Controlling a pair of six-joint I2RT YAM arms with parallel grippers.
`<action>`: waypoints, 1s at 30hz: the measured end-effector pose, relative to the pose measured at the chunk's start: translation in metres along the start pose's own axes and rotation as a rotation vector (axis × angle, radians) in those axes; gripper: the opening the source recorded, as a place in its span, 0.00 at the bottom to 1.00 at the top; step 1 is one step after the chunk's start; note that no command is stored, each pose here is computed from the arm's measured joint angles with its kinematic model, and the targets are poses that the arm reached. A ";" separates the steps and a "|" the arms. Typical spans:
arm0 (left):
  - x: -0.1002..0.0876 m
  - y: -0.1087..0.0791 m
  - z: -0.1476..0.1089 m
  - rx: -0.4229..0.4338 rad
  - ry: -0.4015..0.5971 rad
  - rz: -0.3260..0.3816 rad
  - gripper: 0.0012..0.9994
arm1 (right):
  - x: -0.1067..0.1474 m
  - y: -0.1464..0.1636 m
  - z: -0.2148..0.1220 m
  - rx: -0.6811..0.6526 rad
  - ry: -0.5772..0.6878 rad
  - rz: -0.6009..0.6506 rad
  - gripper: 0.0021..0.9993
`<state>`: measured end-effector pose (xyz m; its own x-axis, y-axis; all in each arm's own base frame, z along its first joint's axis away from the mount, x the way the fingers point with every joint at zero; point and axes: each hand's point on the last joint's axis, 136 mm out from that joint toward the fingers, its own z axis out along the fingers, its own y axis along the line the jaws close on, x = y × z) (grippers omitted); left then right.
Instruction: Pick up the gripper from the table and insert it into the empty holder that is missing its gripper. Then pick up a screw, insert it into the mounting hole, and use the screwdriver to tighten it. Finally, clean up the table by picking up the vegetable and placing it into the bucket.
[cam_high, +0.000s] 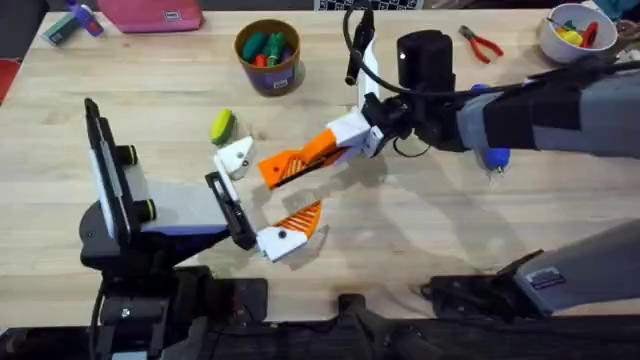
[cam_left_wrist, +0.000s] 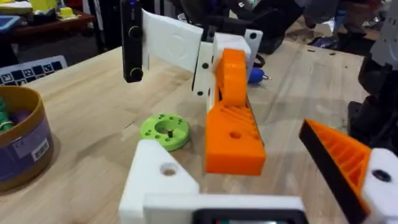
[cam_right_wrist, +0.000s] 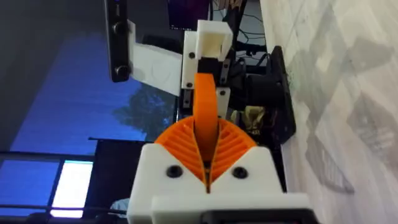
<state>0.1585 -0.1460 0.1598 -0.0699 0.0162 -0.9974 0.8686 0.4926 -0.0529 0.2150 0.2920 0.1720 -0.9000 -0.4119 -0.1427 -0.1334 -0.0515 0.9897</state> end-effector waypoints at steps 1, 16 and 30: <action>0.000 0.000 0.000 0.000 0.000 0.000 0.99 | 0.000 0.000 0.000 0.000 0.000 -0.004 0.01; 0.000 0.000 0.000 0.000 0.000 0.000 0.99 | -0.010 -0.004 0.011 0.015 0.010 -0.015 0.01; 0.000 0.000 0.000 -0.002 0.000 0.000 0.99 | -0.018 -0.003 0.013 0.018 0.009 -0.030 0.01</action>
<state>0.1588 -0.1458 0.1598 -0.0699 0.0162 -0.9974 0.8677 0.4943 -0.0528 0.2261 0.3118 0.1718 -0.8916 -0.4187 -0.1725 -0.1683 -0.0475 0.9846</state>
